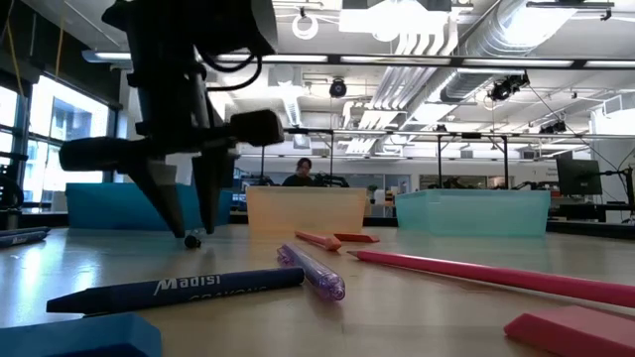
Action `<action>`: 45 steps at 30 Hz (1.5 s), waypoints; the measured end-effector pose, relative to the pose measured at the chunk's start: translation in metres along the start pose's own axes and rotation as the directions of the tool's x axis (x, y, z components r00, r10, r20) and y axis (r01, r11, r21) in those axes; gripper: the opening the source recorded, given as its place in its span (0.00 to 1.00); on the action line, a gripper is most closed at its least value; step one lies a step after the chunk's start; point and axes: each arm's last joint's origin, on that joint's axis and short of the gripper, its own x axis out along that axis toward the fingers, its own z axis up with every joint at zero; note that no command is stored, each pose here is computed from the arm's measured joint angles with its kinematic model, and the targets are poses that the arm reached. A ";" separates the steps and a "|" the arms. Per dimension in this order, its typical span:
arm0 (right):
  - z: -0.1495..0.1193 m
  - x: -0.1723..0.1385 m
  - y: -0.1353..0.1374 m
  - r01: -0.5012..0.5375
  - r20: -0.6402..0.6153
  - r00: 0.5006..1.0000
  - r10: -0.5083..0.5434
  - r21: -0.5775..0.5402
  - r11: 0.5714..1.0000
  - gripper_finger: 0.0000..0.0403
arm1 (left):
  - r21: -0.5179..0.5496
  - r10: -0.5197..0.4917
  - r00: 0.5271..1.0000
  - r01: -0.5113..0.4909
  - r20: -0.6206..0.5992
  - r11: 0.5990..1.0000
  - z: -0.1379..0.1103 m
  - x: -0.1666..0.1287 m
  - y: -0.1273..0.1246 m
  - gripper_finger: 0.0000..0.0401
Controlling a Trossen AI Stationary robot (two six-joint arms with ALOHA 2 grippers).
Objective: Sort crayons/erasers/pens/pencils in bins
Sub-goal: Put the black pen into the blue bin
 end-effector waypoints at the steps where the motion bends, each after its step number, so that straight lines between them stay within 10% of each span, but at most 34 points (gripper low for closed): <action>1: 0.000 0.000 0.000 0.000 0.000 1.000 0.000 0.000 1.000 0.27 | 0.003 0.011 1.000 -0.011 0.002 1.000 0.000 0.002 0.001 0.29; 22: 0.000 0.000 0.000 0.001 0.000 1.000 -0.001 0.010 1.000 0.27 | 0.202 0.196 0.980 -0.199 0.031 0.959 0.000 0.014 0.014 0.21; 45: 0.002 0.001 0.001 -0.014 0.028 1.000 0.013 0.032 0.999 0.27 | 0.401 0.139 0.989 -0.107 -0.052 0.910 -0.010 -0.015 0.015 0.10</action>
